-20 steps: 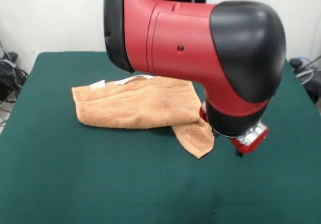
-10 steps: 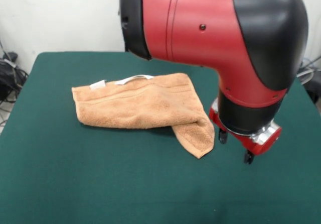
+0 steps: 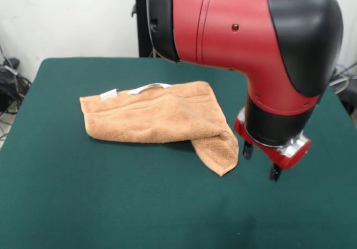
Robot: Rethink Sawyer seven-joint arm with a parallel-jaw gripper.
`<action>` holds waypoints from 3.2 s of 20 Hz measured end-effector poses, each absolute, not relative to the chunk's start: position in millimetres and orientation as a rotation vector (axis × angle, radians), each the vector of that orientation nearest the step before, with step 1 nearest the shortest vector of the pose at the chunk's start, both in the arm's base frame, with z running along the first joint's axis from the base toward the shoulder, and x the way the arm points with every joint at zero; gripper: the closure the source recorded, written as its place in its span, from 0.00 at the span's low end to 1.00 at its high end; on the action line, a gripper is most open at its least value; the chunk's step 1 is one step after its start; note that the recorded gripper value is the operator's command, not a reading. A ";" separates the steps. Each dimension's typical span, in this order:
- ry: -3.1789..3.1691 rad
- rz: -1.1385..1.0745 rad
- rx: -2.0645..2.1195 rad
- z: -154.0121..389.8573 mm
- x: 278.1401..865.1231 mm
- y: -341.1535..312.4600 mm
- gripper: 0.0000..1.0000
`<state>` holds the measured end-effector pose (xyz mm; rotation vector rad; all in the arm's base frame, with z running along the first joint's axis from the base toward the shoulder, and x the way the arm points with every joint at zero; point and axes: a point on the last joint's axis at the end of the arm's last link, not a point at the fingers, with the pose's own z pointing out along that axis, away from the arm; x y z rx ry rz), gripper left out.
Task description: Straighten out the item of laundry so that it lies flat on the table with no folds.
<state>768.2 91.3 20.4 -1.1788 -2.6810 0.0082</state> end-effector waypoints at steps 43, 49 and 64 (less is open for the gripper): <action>-2.690 0.098 -1.293 -19.8 722.9 55.8 0.00; -2.706 0.106 -1.307 -32.3 721.5 50.7 0.00; -2.697 0.126 -1.348 -56.8 705.4 34.8 0.00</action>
